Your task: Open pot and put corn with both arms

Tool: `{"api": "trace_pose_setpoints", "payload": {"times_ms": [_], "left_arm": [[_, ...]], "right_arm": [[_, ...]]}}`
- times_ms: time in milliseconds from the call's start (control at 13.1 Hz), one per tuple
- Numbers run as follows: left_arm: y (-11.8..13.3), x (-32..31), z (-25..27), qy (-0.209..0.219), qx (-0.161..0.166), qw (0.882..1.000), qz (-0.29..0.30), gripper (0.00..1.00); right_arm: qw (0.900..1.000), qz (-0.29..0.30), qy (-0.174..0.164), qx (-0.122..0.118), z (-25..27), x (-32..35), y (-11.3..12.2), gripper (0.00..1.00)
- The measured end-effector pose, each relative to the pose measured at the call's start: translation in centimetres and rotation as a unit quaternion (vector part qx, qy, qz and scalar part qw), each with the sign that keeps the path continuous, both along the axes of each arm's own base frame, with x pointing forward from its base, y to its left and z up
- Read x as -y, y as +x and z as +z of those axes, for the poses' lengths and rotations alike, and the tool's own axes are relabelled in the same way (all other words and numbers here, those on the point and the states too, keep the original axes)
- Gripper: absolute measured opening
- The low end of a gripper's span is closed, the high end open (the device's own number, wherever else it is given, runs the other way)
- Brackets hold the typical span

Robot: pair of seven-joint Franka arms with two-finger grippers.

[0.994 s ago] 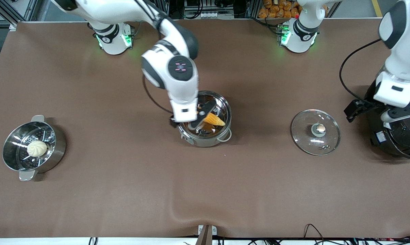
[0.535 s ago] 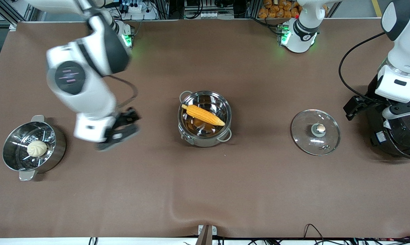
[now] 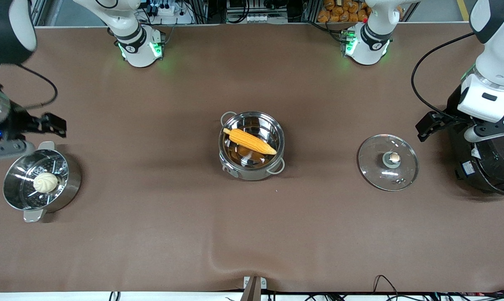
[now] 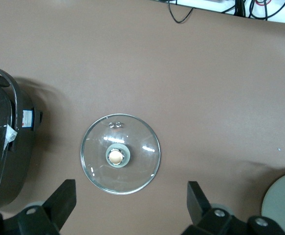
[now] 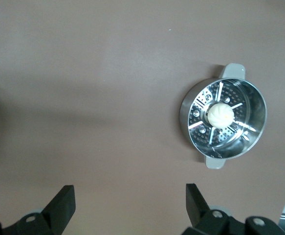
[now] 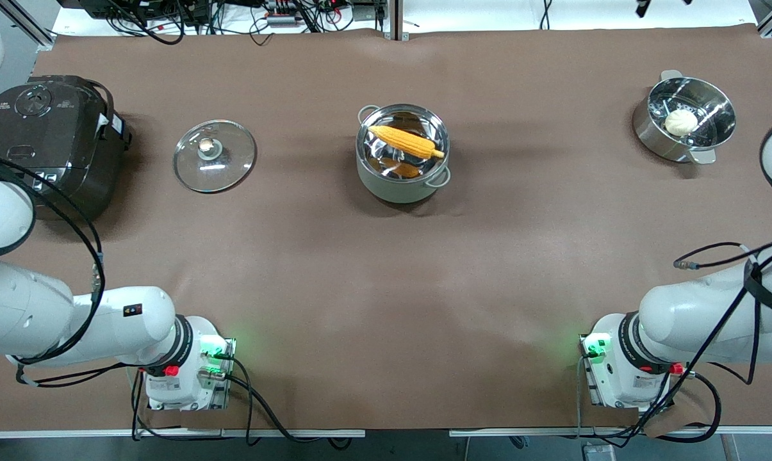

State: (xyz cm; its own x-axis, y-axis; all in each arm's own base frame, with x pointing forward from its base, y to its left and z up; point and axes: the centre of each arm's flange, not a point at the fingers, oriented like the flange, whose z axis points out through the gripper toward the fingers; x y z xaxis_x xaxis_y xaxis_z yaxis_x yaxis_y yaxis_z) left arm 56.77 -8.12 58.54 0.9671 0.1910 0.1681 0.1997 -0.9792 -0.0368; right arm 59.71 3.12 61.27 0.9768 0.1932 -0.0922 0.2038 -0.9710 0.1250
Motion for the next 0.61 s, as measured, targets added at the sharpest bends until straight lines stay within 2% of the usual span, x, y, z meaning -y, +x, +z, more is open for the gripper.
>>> {"api": "trace_pose_setpoints", "payload": {"times_ms": [153, 306, 612], "left_arm": [[-0.1, -0.1, 0.2, 0.001, -0.004, 1.0, 0.001, 1.0], [-0.3, -0.3, 0.9, 0.002, -0.009, 1.0, 0.004, 1.0], [-0.8, -0.8, 3.9, 0.003, -0.008, 1.0, 0.011, 1.0]], "right_arm": [[1.0, -0.007, -0.01, 0.012, 2.0, -0.6, -2.4, 1.0], [0.999, -0.042, -0.01, 0.027, 3.6, -0.3, -4.1, 1.0], [0.996, -0.088, 0.008, 0.028, 3.7, 2.5, -4.5, 1.0]]}}
